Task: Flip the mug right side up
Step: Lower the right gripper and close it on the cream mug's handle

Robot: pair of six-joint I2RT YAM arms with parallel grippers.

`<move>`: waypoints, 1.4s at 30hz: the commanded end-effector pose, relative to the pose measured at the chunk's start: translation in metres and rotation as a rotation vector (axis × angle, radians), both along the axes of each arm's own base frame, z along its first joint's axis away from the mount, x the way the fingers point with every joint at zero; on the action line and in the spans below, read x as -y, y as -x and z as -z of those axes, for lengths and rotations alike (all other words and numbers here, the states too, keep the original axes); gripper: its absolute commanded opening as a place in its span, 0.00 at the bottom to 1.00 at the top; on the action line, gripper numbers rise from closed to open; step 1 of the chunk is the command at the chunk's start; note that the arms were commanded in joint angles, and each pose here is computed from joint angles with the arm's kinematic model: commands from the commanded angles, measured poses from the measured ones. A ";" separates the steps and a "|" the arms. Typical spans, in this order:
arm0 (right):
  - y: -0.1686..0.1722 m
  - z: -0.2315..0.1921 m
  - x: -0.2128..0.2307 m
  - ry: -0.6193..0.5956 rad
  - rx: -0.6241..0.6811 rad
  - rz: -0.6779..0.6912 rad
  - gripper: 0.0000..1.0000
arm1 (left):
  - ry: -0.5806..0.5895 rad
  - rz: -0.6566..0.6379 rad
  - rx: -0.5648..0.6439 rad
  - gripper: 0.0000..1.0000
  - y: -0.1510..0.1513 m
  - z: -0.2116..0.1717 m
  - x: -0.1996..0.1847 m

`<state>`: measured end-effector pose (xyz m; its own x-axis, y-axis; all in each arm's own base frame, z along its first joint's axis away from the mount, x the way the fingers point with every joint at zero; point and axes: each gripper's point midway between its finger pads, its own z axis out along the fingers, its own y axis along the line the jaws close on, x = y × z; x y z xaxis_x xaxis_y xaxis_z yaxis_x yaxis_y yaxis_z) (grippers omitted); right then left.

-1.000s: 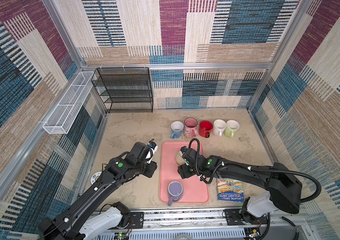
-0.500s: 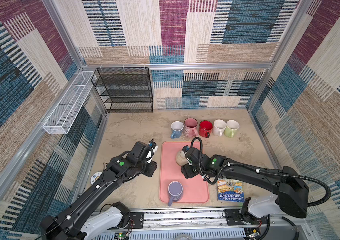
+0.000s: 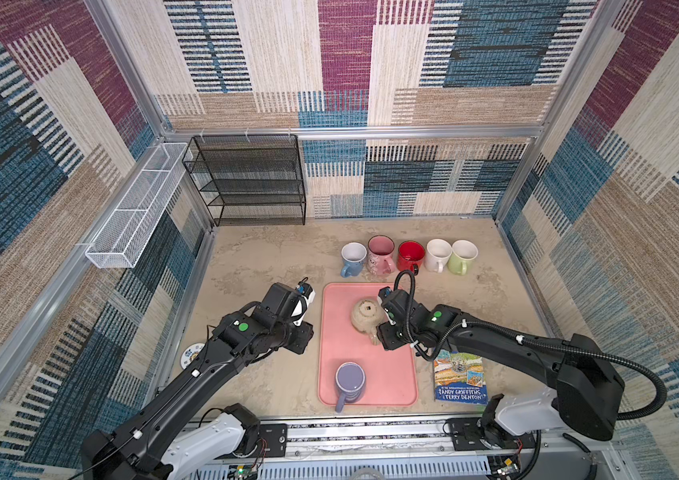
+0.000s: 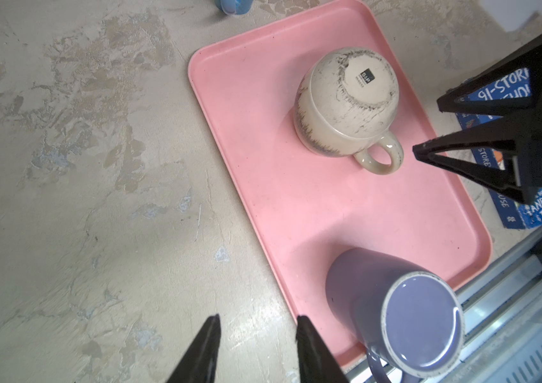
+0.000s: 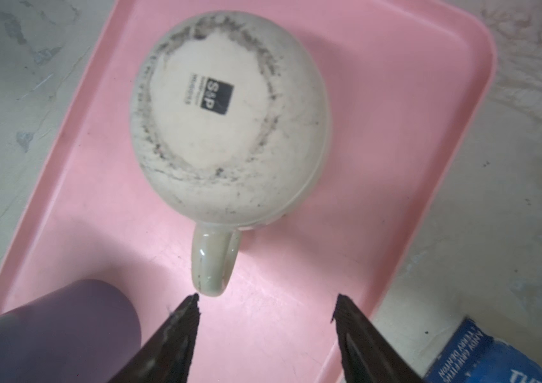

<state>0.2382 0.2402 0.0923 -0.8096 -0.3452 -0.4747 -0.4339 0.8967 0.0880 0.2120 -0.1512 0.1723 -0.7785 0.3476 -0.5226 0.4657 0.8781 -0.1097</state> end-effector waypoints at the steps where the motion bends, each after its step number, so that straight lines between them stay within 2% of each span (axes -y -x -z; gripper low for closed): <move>1: -0.004 0.003 -0.005 -0.002 0.005 -0.019 0.65 | 0.010 0.017 0.005 0.43 -0.001 0.000 0.003; 8: -0.007 0.008 -0.011 0.007 0.003 -0.042 0.61 | 0.012 0.018 0.002 0.43 -0.001 0.001 0.004; 18: -0.010 0.016 -0.014 0.030 -0.008 -0.057 0.62 | 0.010 0.014 -0.004 0.43 -0.003 0.002 0.003; 25: -0.015 -0.016 -0.024 -0.074 0.016 0.025 0.62 | 0.017 0.016 -0.007 0.43 -0.003 0.001 0.004; 29: -0.015 -0.018 -0.032 -0.119 0.023 0.084 0.62 | 0.026 0.018 -0.008 0.43 -0.003 0.000 0.005; 38: -0.012 0.012 -0.037 -0.030 -0.003 0.136 0.60 | 0.034 0.021 0.002 0.43 -0.001 -0.002 0.004; 39: -0.012 0.015 -0.034 -0.008 -0.003 0.140 0.59 | 0.033 0.021 0.000 0.43 -0.001 -0.002 0.004; 42: -0.009 0.021 -0.029 0.030 -0.015 0.129 0.45 | 0.034 0.023 0.002 0.43 -0.001 -0.002 0.004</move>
<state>0.2446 0.2740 0.0710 -0.8562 -0.2565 -0.4485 -0.3324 0.9380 0.0982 0.2120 -0.1512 0.1717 -0.7854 0.3356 -0.5200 0.4620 0.8771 -0.1317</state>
